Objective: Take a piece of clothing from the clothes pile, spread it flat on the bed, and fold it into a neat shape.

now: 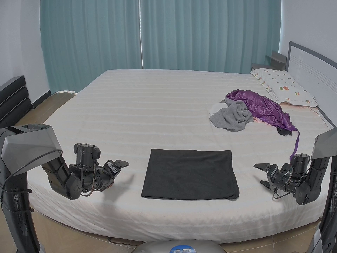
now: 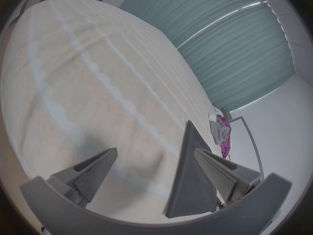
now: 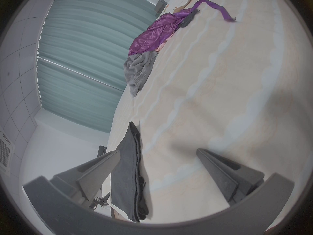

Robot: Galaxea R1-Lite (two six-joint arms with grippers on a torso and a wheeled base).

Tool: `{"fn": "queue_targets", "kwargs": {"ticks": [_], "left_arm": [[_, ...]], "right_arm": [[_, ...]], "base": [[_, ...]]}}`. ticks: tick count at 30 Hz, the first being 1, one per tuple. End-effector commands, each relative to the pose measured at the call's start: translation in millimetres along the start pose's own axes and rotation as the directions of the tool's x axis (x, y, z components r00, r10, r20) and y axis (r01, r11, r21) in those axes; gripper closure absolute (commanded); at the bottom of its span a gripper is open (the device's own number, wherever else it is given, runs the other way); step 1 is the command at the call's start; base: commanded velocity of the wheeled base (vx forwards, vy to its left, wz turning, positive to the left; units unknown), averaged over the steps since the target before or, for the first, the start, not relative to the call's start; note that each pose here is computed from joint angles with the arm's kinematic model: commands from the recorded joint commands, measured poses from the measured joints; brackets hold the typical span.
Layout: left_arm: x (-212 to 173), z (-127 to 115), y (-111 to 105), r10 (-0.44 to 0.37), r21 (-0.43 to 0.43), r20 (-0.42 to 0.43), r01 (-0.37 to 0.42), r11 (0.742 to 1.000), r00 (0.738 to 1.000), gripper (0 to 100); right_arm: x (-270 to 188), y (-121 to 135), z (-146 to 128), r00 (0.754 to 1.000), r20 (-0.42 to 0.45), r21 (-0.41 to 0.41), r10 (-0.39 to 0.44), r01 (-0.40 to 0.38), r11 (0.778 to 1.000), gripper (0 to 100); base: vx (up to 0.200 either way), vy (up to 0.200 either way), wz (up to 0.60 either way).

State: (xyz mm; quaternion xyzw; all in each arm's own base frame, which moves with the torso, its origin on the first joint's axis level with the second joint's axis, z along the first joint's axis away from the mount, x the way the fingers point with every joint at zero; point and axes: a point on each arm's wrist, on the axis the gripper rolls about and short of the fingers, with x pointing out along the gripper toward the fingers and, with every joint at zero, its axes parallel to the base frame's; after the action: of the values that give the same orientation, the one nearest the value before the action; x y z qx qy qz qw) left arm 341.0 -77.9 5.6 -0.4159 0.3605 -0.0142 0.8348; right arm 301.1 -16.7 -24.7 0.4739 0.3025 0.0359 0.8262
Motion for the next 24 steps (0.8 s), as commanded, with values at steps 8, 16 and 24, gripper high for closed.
{"fn": "queue_targets", "kwargs": {"ticks": [8,16,24], "left_arm": [[3.2,2.2,-2.3,-0.009,0.003,0.008,0.009,1.000,1.000,0],[3.0,3.4,-3.0,-0.011,0.005,0.013,0.011,1.000,1.000,0],[3.1,3.0,-3.3,-0.011,0.007,0.012,0.011,1.000,1.000,0]], "right_arm": [[1.3,-0.5,-1.1,1.000,-0.001,-0.003,0.002,-0.002,1.000,0],[2.1,-1.5,-2.0,1.000,0.000,-0.005,0.003,-0.003,1.000,0],[2.3,-1.2,-2.3,1.000,-0.001,-0.007,0.003,-0.003,1.000,0]], "base": [[0.000,-0.050,0.00],[0.000,0.000,0.00],[0.000,0.000,0.00]]}}
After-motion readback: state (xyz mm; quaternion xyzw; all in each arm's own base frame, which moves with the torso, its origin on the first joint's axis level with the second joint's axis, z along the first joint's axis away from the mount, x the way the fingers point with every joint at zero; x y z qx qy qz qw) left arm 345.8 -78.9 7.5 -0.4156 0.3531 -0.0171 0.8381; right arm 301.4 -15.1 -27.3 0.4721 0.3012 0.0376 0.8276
